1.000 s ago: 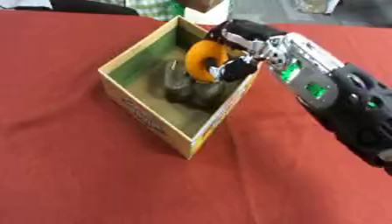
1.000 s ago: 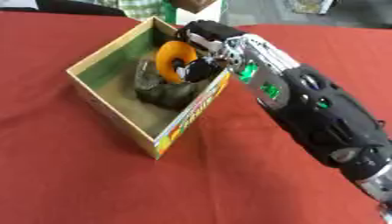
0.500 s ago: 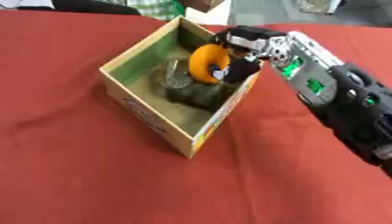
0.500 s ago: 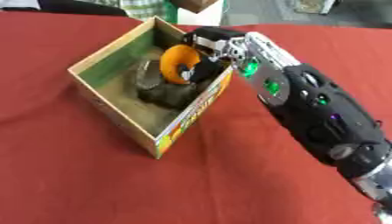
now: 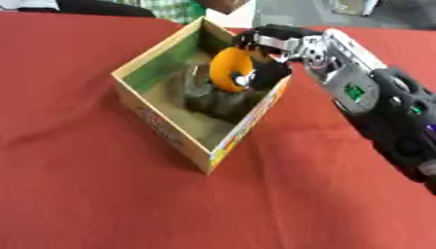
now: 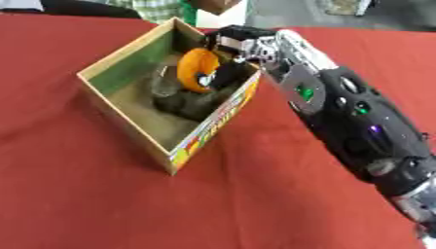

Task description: Pick up objects on the table and place them in the box.

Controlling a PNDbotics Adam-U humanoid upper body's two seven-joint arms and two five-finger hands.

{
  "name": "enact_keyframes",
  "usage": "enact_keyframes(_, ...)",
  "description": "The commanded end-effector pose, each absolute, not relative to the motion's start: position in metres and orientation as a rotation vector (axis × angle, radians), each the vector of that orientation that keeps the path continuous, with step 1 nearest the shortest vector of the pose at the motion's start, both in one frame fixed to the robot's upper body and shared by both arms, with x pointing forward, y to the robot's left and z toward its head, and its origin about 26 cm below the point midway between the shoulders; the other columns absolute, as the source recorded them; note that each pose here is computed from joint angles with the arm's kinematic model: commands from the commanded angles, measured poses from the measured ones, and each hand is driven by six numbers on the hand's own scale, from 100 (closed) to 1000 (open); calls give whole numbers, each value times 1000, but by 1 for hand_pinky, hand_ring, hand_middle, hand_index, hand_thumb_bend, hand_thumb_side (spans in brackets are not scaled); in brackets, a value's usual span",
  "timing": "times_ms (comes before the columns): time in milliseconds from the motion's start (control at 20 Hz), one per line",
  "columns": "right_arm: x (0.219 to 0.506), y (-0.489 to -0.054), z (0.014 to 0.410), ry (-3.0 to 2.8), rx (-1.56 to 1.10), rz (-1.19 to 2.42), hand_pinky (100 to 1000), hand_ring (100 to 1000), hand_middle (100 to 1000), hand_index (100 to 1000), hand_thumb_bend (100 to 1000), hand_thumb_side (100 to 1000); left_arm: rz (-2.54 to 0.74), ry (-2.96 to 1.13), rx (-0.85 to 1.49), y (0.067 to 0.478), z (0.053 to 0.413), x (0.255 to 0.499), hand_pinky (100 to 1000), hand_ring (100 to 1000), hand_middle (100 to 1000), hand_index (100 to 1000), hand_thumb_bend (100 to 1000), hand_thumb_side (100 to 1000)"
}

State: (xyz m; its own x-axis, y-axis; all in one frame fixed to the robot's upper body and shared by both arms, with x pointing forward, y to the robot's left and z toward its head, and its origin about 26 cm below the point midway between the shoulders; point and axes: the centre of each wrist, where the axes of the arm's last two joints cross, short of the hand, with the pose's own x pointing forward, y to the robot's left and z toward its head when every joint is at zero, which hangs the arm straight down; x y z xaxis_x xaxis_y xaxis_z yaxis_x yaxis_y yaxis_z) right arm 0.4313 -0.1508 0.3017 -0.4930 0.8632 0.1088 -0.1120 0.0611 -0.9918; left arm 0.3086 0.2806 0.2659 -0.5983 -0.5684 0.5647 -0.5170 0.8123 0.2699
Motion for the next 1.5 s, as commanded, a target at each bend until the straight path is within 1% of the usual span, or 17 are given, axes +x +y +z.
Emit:
enact_keyframes(50,419,-158,331,-1635,-854,1502,799,903,862,988,272,512,-104,-2364,807,282,273,304,668,820,835,915,100,849)
enact_keyframes(250,405,-161,344,-1695,-875,1472,798,900,859,988,286,531,-103,-2361,809,283,273,304,668,820,835,915,100,849)
enact_keyframes(300,401,-162,347,-1709,-876,1465,796,898,860,988,221,610,-103,-2361,809,283,273,304,668,820,835,915,100,848)
enact_keyframes(350,397,-164,351,-1730,-877,1453,796,897,857,989,285,542,-102,-2360,809,283,272,304,668,820,835,915,100,849)
enact_keyframes(700,366,-178,366,-1850,-864,1370,789,886,848,990,257,566,-93,-2356,816,284,272,304,668,821,835,915,100,848)
enact_keyframes(750,362,-179,368,-1871,-856,1353,783,879,841,988,229,582,-92,-2357,816,284,272,304,668,821,835,916,100,848)
enact_keyframes(900,339,-188,373,-1980,-844,1289,781,873,836,990,205,604,-88,-2357,819,285,271,304,668,821,835,915,100,848)
enact_keyframes(950,329,-191,375,-2024,-845,1266,776,866,829,985,171,616,-84,-2357,822,286,271,304,668,821,835,915,100,848)
enact_keyframes(1050,303,-199,378,-2140,-841,1194,762,848,804,967,100,667,-70,-2358,832,287,271,303,666,818,832,913,100,847)
enact_keyframes(1100,296,-203,378,-2190,-834,1148,748,833,782,948,100,699,-62,-2360,836,288,270,303,665,817,830,911,100,846)
enact_keyframes(1250,292,-217,373,-2333,-791,968,722,811,749,906,100,712,-26,-2369,842,290,268,303,659,811,825,906,100,847)
enact_keyframes(1350,293,-225,366,-2412,-742,850,723,818,740,877,100,734,6,-2376,838,291,266,302,647,801,821,902,100,845)
enact_keyframes(1500,296,-236,354,-2459,-719,727,716,817,731,861,100,747,58,-2393,828,294,262,302,635,782,815,897,100,848)
